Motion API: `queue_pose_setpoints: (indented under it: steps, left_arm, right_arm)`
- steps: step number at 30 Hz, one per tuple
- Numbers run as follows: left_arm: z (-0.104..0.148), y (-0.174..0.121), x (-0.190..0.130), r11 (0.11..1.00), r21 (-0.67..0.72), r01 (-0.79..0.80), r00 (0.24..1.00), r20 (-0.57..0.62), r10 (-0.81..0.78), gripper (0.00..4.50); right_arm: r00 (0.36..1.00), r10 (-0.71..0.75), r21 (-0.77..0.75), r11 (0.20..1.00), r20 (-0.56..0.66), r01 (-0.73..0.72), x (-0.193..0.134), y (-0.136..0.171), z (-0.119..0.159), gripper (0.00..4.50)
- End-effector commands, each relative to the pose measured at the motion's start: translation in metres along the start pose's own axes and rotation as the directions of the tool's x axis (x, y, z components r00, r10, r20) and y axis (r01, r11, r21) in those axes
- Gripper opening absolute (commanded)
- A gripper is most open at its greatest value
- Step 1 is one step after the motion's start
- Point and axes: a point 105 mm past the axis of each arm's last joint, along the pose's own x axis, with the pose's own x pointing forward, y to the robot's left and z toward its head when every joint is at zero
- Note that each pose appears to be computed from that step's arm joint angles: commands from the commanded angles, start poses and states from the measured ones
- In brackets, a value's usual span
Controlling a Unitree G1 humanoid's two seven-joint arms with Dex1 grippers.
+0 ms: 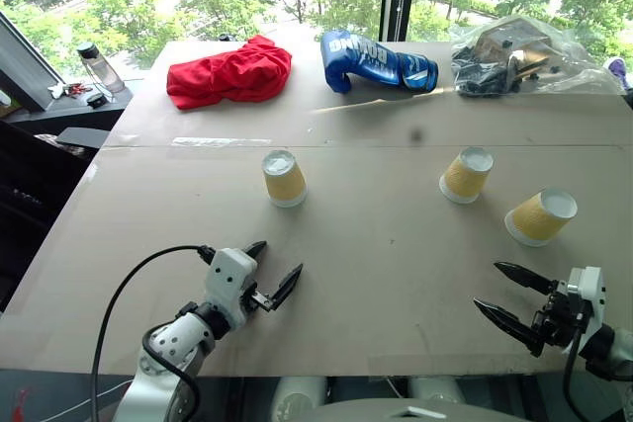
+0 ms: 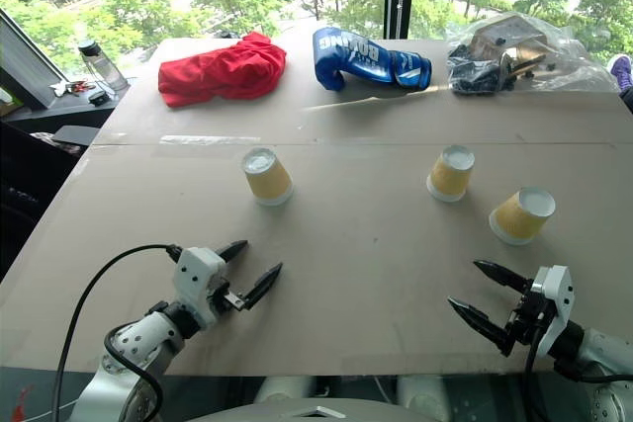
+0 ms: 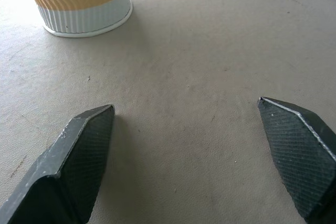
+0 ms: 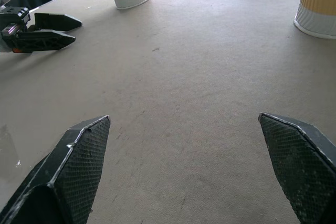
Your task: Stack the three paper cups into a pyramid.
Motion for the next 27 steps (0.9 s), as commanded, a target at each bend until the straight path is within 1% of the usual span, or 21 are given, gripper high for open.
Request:
queue_pose_setpoints:
  steps: [1, 4, 12, 25, 27]
  left_arm:
    - [-0.0004, -0.0131, -0.0026, 0.998, -0.043, 0.054, 0.999, 0.007, -0.053, 4.45]
    - [-0.0011, -0.0153, -0.0049, 0.994, -0.084, 0.075, 0.997, 0.028, -0.072, 4.45]
    - [-0.0028, -0.0168, -0.0048, 0.992, -0.089, 0.086, 0.996, 0.039, -0.083, 4.45]
    - [0.0012, -0.0185, -0.0005, 0.990, -0.070, 0.121, 0.992, 0.054, -0.118, 4.45]
    - [0.0051, -0.0204, 0.0015, 0.987, -0.040, 0.152, 0.987, 0.058, -0.150, 4.45]
  right_arm:
    - [1.000, -0.008, -0.047, 0.999, 0.021, 0.009, -0.0019, -0.0005, 0.0068, 4.50]
    - [1.000, -0.024, -0.063, 0.998, 0.014, 0.025, -0.0013, -0.0034, 0.0040, 4.50]
    - [0.999, -0.024, -0.065, 0.998, 0.025, 0.025, 0.0016, -0.0046, 0.0029, 4.50]
    - [0.998, -0.045, -0.062, 0.997, 0.041, 0.048, -0.0001, -0.0027, 0.0028, 4.50]
    - [0.998, -0.055, -0.063, 0.996, 0.045, 0.058, -0.0019, -0.0019, 0.0034, 4.50]
